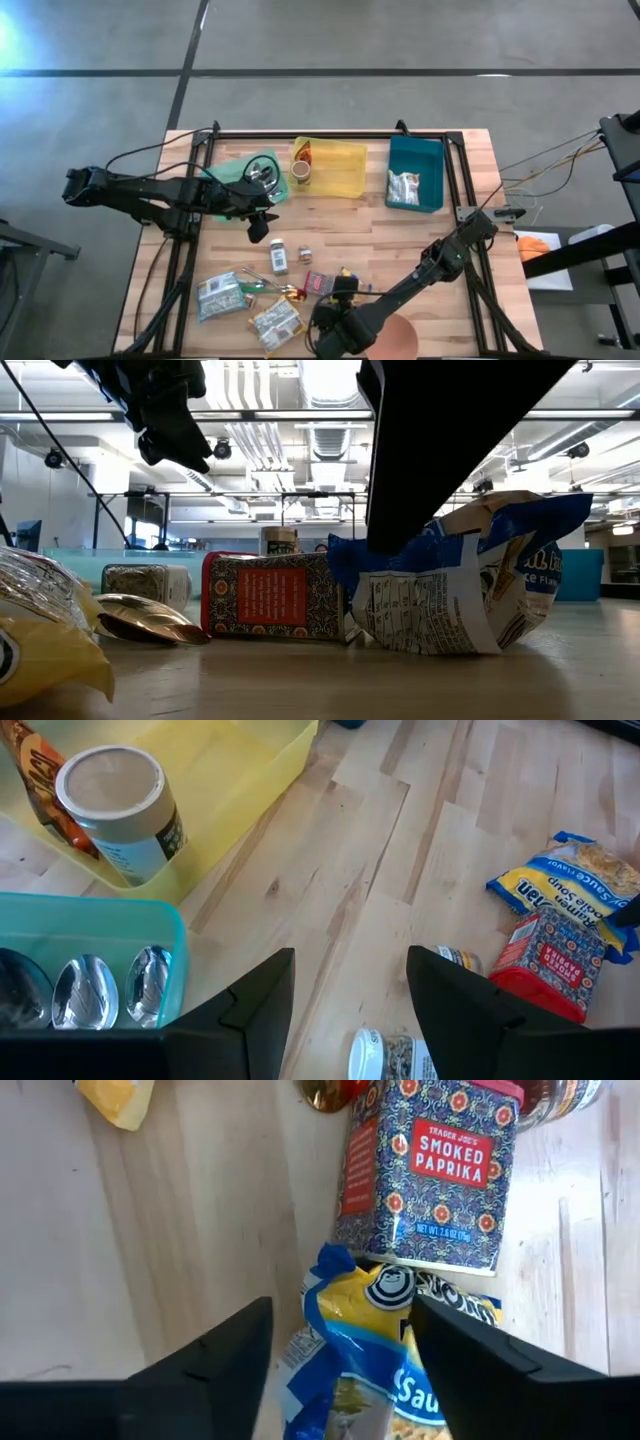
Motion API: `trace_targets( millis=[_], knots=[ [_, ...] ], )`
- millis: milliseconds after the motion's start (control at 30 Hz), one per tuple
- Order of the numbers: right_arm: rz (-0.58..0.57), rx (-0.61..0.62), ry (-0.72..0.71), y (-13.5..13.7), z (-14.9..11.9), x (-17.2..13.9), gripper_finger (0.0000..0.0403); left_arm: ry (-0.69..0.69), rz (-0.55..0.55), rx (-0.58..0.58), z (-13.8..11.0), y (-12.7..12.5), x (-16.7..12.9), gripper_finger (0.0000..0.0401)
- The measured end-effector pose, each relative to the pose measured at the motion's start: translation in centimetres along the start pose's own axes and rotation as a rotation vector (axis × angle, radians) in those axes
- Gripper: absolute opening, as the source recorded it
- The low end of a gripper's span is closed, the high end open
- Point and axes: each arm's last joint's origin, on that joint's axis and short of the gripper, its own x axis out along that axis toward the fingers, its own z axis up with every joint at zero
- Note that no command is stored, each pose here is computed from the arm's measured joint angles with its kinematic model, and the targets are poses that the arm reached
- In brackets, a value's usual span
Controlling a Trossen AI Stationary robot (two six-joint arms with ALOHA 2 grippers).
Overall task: Pick & Place Food Item
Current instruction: Put the blue noodle pack into the blue bin
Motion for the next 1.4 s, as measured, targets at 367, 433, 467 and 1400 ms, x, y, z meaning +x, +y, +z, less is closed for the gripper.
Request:
trace_targets(
  millis=[367,433,467,1400],
  knots=[
    [-0.017,-0.049,0.022,0.1,-0.4,1.2,0.0108,0.0,0.0,0.0,0.0,0.0,0.0,0.02],
    [-0.017,-0.058,0.025,0.1,-0.5,1.3,0.0094,0.0,-0.001,0.0,0.0,0.0,0.0,0.02],
    [-0.018,-0.06,0.025,0.1,-0.5,1.4,0.0087,0.0,0.0,0.0,0.0,0.0,0.0,0.02],
    [-0.12,0.006,0.071,-1.7,-0.7,-1.1,0.0008,0.014,0.006,0.003,-0.1,0.1,0.0,0.02]
  ],
)
